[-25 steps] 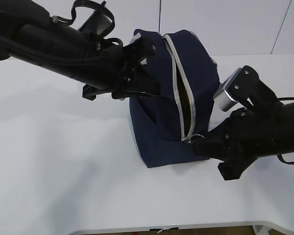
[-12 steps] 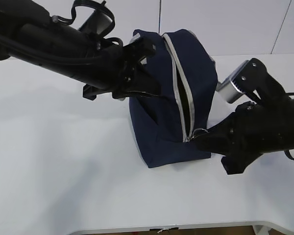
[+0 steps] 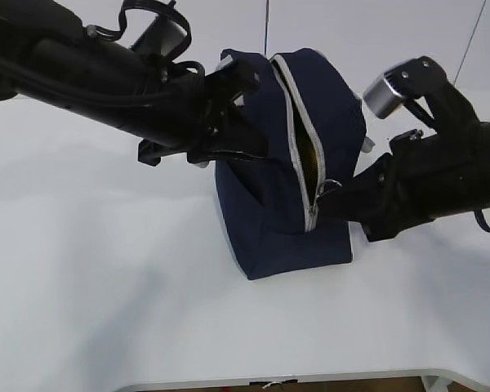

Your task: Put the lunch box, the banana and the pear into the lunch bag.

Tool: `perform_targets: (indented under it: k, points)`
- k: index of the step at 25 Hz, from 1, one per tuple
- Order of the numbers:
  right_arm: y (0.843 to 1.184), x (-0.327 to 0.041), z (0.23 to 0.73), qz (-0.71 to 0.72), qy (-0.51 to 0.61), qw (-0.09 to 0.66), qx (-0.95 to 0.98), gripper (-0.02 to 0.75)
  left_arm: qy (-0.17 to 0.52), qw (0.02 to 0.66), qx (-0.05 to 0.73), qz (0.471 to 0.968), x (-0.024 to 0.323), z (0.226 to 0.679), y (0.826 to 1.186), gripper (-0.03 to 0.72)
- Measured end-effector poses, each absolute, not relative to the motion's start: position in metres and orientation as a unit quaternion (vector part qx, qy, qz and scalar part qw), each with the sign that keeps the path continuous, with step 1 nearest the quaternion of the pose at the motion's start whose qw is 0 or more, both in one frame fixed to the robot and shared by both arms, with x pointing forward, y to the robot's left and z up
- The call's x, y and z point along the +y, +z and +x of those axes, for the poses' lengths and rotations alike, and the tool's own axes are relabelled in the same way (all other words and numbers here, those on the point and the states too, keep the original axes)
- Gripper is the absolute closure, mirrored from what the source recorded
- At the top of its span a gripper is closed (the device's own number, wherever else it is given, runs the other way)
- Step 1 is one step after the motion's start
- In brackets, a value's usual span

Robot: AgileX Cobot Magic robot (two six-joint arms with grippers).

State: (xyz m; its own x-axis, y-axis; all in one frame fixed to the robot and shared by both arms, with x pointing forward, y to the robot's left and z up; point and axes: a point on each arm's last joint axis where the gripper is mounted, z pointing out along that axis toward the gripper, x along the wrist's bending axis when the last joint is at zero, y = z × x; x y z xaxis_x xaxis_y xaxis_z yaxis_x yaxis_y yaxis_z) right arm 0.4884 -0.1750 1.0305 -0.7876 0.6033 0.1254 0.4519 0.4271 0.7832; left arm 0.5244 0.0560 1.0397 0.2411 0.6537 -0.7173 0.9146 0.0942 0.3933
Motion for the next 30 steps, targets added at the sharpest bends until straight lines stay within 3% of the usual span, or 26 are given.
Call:
perform_targets:
  k: [18,30]
  points:
    - [1.073,-0.170,0.503,0.375,0.453,0.065,0.806,0.720,-0.147,0.435,0.596,0.659,0.056,0.524,1.039,0.692]
    - [1.093,-0.167,0.507,0.457,0.467,0.009,0.757,0.720,-0.142,0.436,0.594,0.661,0.056,0.525,1.040,0.692]
